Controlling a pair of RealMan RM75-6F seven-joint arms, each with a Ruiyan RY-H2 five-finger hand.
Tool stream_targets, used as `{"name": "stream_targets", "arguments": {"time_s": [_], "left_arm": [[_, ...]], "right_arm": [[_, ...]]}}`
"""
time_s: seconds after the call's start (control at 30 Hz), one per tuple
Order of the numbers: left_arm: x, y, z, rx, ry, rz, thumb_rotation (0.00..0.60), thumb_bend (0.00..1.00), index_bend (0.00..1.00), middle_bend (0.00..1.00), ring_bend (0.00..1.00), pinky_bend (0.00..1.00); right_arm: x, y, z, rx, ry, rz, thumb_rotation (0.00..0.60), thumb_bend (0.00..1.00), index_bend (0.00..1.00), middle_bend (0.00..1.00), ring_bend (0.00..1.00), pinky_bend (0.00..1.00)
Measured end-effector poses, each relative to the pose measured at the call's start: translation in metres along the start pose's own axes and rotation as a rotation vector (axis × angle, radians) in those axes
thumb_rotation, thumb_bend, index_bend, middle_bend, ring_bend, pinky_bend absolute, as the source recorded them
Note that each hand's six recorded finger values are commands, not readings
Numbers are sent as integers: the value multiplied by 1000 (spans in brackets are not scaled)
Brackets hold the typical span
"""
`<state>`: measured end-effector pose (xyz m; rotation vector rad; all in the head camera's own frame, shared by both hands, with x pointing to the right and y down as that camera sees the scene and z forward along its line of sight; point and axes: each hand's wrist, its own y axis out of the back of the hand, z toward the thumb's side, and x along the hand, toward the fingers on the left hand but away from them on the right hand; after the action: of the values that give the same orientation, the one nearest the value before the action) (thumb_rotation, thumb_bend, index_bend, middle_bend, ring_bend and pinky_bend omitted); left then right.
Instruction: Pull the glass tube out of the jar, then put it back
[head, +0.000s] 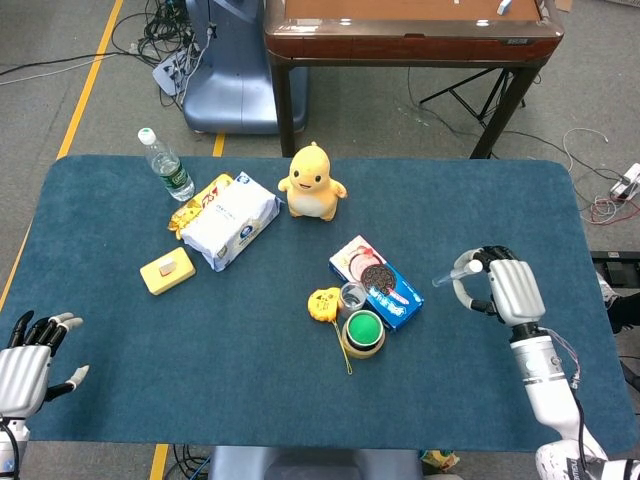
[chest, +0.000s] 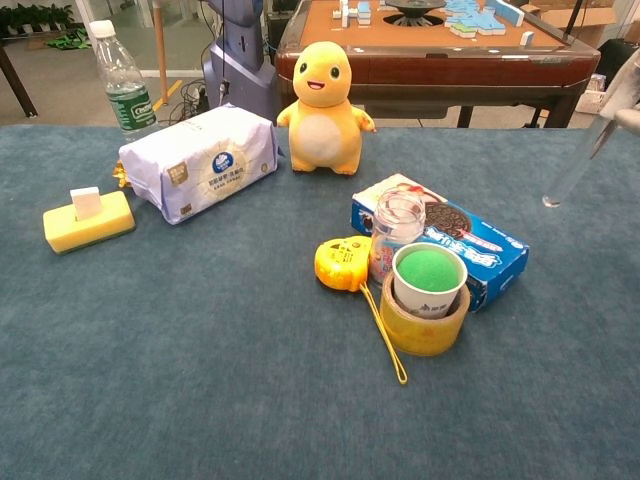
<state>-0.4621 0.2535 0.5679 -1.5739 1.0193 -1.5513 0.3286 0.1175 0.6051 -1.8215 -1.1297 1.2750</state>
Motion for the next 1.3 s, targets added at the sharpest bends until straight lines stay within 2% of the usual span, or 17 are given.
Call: {"name": "stream_targets", "arguments": {"time_s": [0.03, 0.1, 0.2, 0.43, 0.57, 0.97, 1.3], "left_arm": [[0, 0, 0, 0, 0, -1, 600, 244, 247, 199, 160, 21], [0, -1, -1, 0, 3, -2, 600, 243, 247, 199, 160, 21], [0, -1, -1, 0, 3, -3, 600, 244, 247, 199, 160, 21], [1, -2, -2, 0, 3, -7, 600, 244, 247, 199, 160, 21], [1, -2, -1, -2, 1, -5, 600, 244, 247, 199, 160, 21], [0, -2, -2, -5, 2, -4, 600, 243, 247, 199, 160, 21], [-3, -1, -6, -5, 15, 0, 600, 244, 247, 199, 160, 20]], "right_arm": [[-1, 1, -2, 50, 3, -30, 600, 623, 641, 463, 310, 233], [-2, 1, -4, 85, 2, -60, 600, 623, 641, 462, 310, 233], [-1, -3, -3, 35, -5, -44, 600, 623, 641, 463, 310, 233], [2, -14, 15, -330, -23, 100, 600, 623, 641, 463, 310, 264], [2, -11, 27, -478, -7, 151, 600, 623, 641, 463, 310, 264], [-15, -17, 67, -512, 99, 178, 600, 620, 641, 462, 310, 264], [-37, -37, 89, -505, 121, 208, 600, 618, 641, 463, 310, 264]]}}
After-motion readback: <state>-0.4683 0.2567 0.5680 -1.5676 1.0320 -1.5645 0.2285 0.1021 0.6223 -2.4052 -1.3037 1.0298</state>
